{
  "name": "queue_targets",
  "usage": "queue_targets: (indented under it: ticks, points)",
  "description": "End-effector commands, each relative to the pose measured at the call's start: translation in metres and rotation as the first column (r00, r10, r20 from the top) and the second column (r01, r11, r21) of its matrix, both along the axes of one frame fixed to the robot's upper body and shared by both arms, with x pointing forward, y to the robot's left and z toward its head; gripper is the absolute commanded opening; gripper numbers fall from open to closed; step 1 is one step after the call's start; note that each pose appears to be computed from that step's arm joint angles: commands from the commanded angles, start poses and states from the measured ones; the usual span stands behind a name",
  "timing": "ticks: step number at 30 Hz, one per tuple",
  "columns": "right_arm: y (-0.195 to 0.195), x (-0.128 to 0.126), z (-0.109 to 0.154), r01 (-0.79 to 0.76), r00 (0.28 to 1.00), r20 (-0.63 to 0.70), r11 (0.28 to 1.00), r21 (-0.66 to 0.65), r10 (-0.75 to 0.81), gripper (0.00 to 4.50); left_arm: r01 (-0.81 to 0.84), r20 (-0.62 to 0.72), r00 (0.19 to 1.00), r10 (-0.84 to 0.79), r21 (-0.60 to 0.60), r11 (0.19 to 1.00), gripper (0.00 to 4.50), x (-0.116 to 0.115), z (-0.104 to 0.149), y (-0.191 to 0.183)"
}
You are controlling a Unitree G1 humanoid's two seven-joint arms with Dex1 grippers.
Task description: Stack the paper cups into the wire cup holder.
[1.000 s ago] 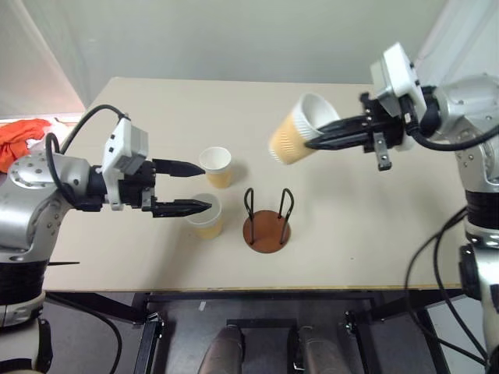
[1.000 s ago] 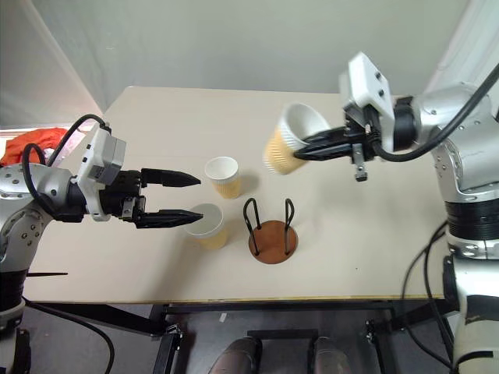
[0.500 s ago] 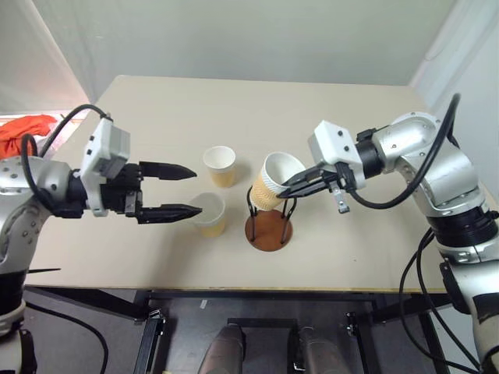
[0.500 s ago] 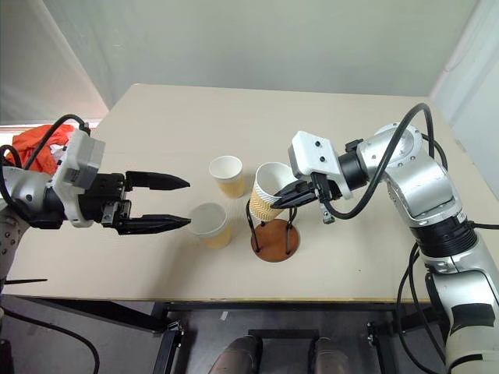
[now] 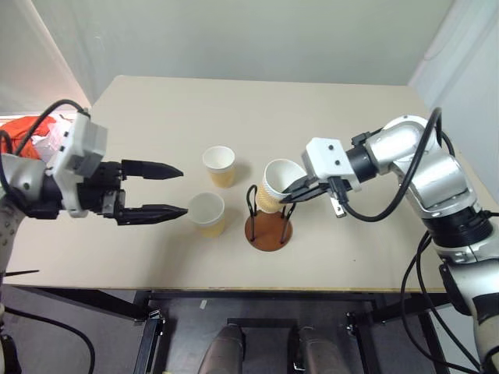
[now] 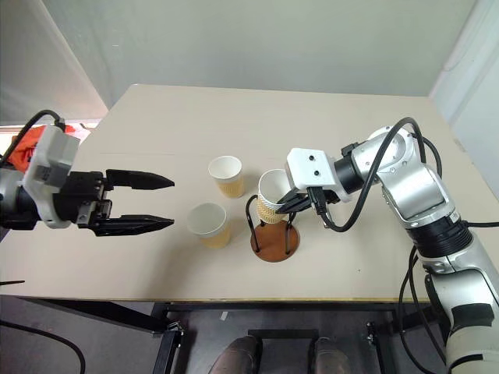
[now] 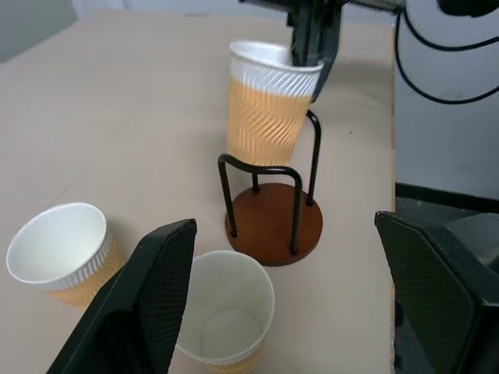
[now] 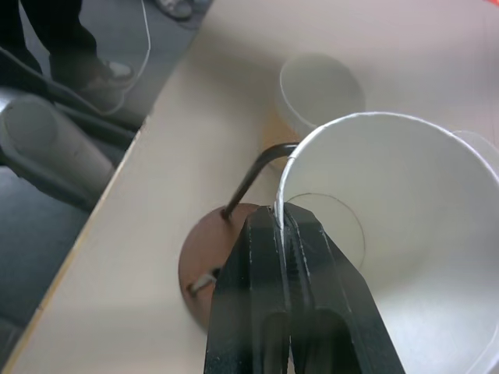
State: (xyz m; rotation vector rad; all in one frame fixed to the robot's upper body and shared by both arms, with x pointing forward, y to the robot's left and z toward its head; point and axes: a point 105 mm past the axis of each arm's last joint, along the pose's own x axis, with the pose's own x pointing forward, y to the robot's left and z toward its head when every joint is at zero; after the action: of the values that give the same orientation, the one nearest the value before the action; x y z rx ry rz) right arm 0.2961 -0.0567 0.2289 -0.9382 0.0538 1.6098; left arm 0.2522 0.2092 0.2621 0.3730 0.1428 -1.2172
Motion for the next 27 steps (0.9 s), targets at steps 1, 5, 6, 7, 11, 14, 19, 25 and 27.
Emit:
queue_targets:
  ticks: [1, 5, 6, 7, 11, 14, 19, 25, 27]
  points:
    - [0.001, 0.001, 0.008, -0.009, 0.999, 0.049, 1.000, -0.005, 0.010, 0.45, -0.007, 0.025, 1.000, 0.007, -0.008, 1.000, 4.02, -0.005, 0.011, 0.005]
    - [0.001, 0.001, 0.009, -0.012, 0.999, 0.047, 1.000, -0.008, 0.012, 1.66, -0.009, 0.008, 1.000, 0.009, 0.007, 1.000, 4.02, -0.005, 0.005, 0.006]
    - [0.001, 0.001, 0.009, -0.012, 0.999, 0.048, 1.000, -0.008, 0.013, 1.99, -0.010, 0.004, 1.000, 0.010, 0.013, 1.000, 4.02, -0.005, 0.004, 0.006]
    - [0.001, 0.001, 0.009, -0.013, 0.999, 0.050, 1.000, -0.006, 0.013, 2.34, -0.010, -0.001, 1.000, 0.011, 0.025, 1.000, 4.02, -0.004, 0.001, 0.006]
    - [0.003, 0.001, 0.019, -0.003, 0.998, 0.057, 0.999, 0.043, 0.001, 3.32, 0.003, -0.036, 0.999, 0.004, 0.180, 0.984, 4.02, 0.002, -0.025, 0.007]
    - [0.000, -0.002, 0.036, 0.018, 1.000, -0.015, 0.985, 0.171, -0.016, 3.32, 0.039, -0.033, 0.999, -0.032, 0.251, 0.967, 4.02, 0.012, -0.036, 0.000]
    - [-0.007, -0.013, 0.058, 0.113, 0.966, -0.258, 0.891, 0.439, 0.004, 3.32, 0.113, -0.032, 0.994, -0.109, 0.338, 0.934, 4.02, 0.027, -0.051, -0.015]
    - [-0.014, -0.018, 0.034, 0.220, 0.948, -0.304, 0.880, 0.422, -0.091, 3.32, 0.195, -0.034, 0.979, -0.200, 0.425, 0.884, 4.02, 0.039, -0.070, -0.034]
    - [-0.014, -0.018, 0.033, 0.238, 0.946, -0.307, 0.873, 0.425, -0.109, 3.32, 0.215, -0.051, 0.975, -0.216, 0.465, 0.859, 4.02, 0.039, -0.078, -0.033]
